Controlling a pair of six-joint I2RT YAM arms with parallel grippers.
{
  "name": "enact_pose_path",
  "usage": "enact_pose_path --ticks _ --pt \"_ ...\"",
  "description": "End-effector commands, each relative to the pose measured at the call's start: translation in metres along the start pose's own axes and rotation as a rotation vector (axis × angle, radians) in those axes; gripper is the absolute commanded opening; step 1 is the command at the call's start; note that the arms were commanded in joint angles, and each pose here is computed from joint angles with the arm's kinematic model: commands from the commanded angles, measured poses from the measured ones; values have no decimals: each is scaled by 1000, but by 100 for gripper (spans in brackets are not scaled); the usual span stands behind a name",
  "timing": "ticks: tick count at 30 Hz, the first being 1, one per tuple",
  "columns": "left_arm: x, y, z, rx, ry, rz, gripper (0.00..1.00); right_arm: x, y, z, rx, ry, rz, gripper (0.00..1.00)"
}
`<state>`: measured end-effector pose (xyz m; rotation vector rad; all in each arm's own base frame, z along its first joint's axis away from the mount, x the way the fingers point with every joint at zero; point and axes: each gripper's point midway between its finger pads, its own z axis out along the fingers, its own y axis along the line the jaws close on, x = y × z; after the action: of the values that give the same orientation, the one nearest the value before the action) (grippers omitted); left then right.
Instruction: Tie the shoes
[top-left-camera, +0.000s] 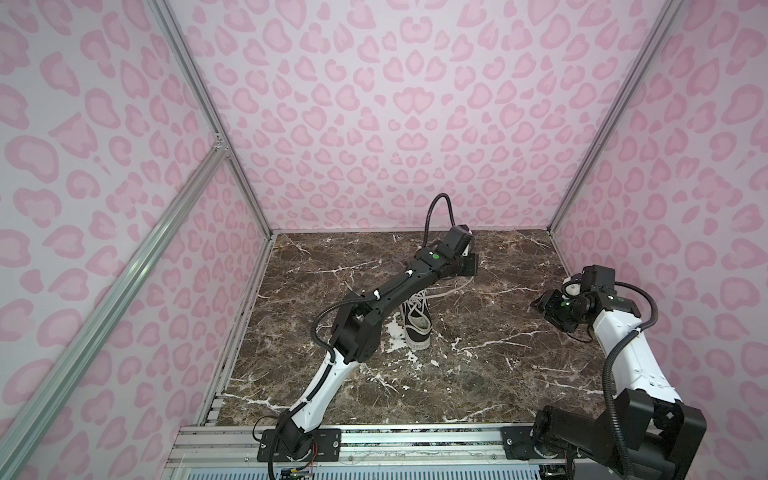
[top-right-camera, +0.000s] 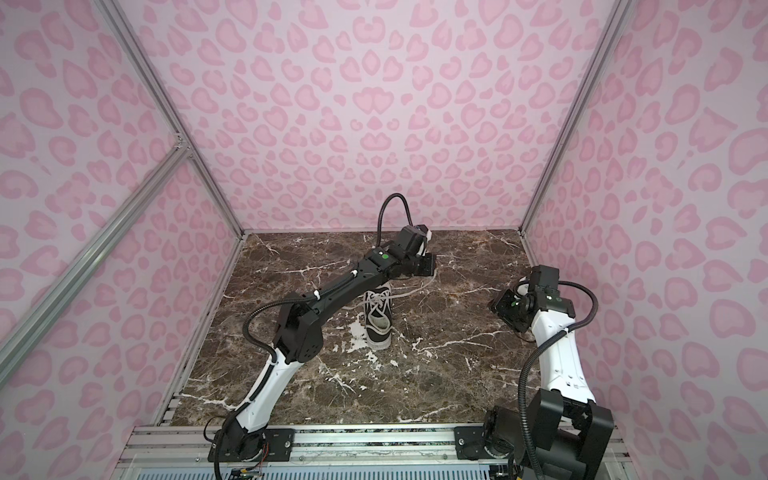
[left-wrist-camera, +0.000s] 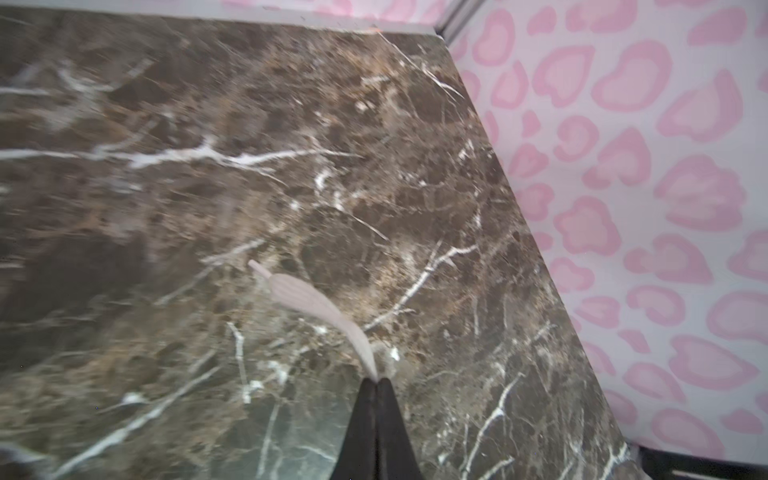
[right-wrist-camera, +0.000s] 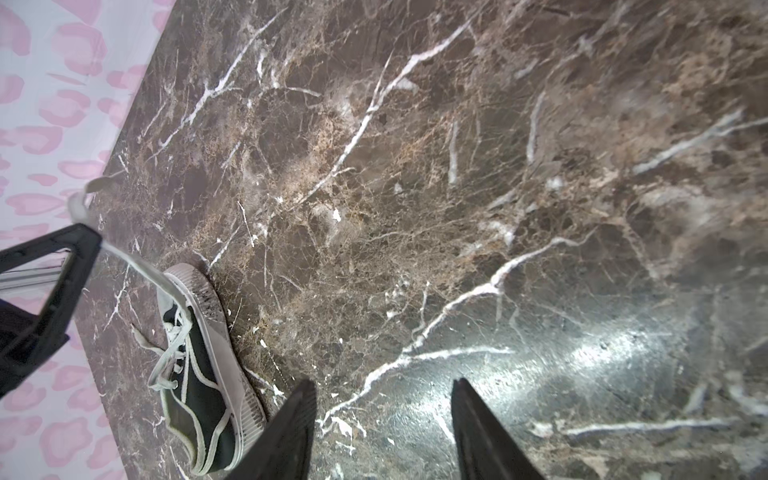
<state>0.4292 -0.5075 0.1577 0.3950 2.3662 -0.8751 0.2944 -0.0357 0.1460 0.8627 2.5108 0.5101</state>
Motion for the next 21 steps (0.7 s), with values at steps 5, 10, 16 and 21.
enact_pose_path --ticks 5,10,16,21 --pt "42 -16 37 78 85 -53 3 5 0 2 -13 23 -6 55" --pt "73 -26 51 90 141 -36 3 6 -1 2 -8 24 -7 55" --pt "103 -42 53 105 208 17 43 6 -3 3 -5 28 -2 55" --pt "102 -50 42 104 205 65 62 4 -6 3 17 16 5 56"
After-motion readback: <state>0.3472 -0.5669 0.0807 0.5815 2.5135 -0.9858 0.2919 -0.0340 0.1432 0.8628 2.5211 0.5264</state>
